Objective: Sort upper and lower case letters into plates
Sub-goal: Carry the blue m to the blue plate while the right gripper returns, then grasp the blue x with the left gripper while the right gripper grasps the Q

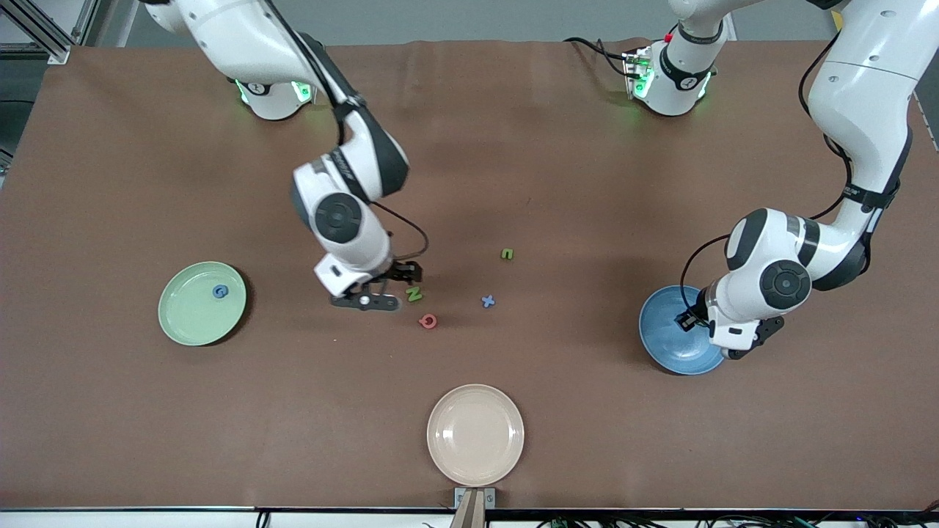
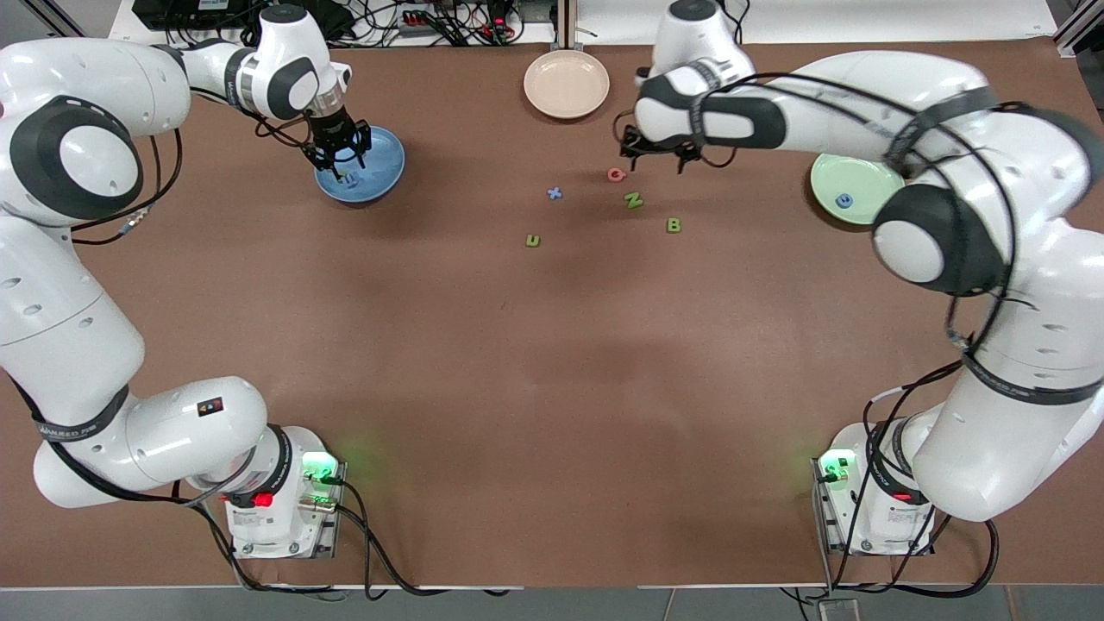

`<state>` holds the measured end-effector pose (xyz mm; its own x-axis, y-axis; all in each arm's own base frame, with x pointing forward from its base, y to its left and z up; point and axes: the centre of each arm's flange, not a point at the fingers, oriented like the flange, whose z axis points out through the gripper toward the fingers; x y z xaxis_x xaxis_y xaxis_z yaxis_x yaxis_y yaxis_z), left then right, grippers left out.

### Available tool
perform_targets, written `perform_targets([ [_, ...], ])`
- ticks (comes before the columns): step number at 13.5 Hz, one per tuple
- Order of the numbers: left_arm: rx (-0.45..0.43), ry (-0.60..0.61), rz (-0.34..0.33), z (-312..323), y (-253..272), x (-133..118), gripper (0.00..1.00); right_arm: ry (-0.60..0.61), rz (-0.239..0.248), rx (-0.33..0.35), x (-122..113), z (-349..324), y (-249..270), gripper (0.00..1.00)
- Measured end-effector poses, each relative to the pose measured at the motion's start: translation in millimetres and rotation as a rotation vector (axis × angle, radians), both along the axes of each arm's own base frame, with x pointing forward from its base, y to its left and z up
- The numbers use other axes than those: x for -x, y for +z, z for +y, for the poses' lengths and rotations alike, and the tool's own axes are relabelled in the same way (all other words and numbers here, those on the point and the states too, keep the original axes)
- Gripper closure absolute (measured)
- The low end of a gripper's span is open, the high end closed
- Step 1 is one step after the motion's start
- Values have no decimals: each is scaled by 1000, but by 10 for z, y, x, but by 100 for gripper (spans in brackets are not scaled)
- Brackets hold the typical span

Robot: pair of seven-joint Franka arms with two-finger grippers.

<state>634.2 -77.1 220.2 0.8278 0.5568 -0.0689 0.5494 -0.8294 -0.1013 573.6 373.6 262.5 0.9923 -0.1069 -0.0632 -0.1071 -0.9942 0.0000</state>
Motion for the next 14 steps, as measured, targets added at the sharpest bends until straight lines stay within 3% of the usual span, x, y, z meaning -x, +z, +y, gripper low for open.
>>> perform_targets([
  [3, 31, 2, -43, -513, 285, -57, 2, -45, -11, 11, -210, 141, -431, 1],
  [8, 61, 190, -99, -2270, 559, 227, 0, -96, -74, -16, -394, 219, -693, 6],
  [11, 86, 292, -77, -3096, 374, 453, 0, -124, -78, -17, -433, 262, -779, 6],
  [14, 84, 366, -92, -3567, 104, 438, 2, -146, -83, -20, -459, 314, -825, 7],
])
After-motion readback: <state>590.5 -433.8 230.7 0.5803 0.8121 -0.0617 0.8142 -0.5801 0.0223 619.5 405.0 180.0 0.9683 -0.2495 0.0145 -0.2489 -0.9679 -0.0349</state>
